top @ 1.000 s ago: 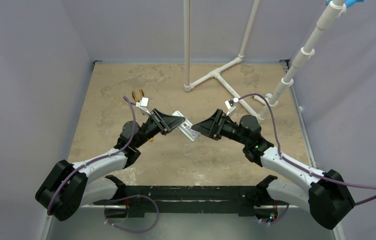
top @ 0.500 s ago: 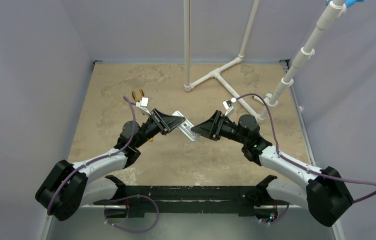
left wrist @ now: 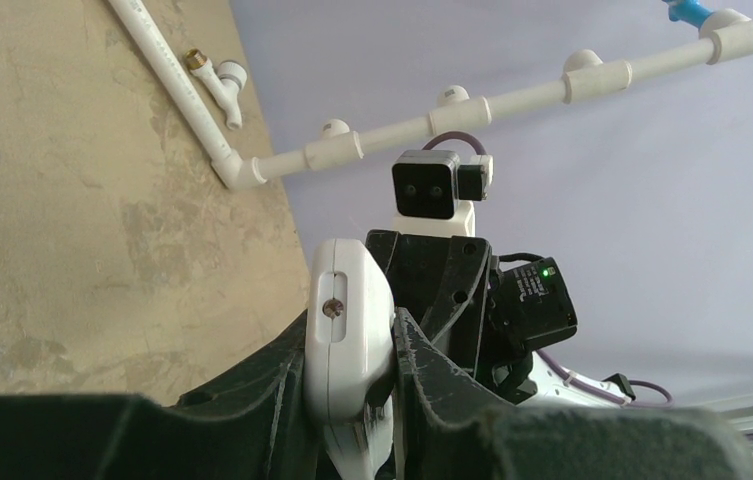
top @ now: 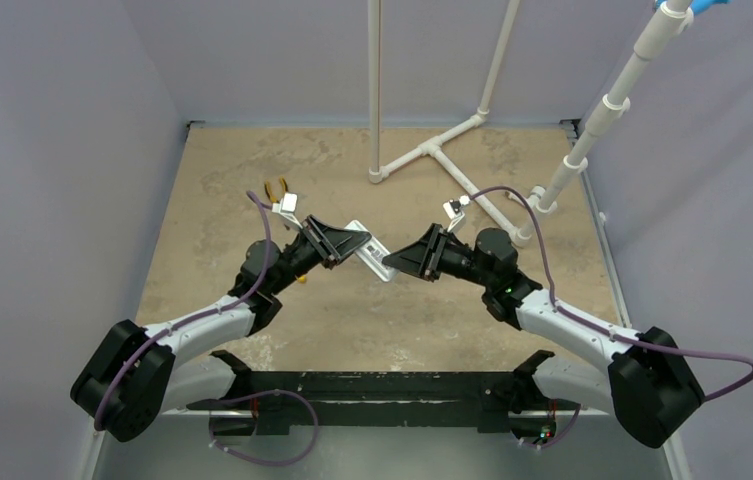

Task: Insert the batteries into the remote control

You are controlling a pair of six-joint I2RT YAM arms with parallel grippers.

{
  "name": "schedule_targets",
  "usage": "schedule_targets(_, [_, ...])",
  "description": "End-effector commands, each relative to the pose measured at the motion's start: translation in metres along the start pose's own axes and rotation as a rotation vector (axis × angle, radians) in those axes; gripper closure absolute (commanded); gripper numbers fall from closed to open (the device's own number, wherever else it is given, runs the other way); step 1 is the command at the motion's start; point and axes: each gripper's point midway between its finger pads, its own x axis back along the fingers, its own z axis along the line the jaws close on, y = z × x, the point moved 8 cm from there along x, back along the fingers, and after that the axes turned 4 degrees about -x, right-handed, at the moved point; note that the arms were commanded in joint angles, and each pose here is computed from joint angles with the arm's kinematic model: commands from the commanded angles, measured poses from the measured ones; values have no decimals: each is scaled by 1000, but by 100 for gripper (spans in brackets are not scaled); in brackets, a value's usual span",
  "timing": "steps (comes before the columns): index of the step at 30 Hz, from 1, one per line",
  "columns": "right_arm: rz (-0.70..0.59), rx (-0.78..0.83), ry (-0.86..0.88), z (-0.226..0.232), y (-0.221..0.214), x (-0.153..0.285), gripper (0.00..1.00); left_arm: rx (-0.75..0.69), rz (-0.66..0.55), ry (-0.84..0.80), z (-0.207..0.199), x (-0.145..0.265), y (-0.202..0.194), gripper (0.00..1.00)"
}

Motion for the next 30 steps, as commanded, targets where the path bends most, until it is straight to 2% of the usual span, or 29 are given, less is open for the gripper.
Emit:
schedule_targets(1, [-5,35,22,6,3,-2,77,-47,-21,-84,-20,-7,8,100])
schedule_targets(4, [-7,44,12,6,3,-2,73,-45,-21,-84,-20,-7,8,100])
schedule_targets(9, [-18,47,14,7,4,-1,45,-43,-19,-84,-20,-7,7,100])
schedule_targets(14, [-70,18,83,9,4,2,32,-43,-25,-89,-20,-6,8,100])
schedule_targets(18, [-103,-20,151,11,5,1,32,-41,-30,-91,-20,-7,9,100])
schedule_targets(24, [-85,-43,214,15,7,-4,44,-38,-32,-93,-21,-7,9,100])
schedule_targets(30, [-57,-38,226,17,6,-8,44,-38,-33,-88,-19,-8,9,100])
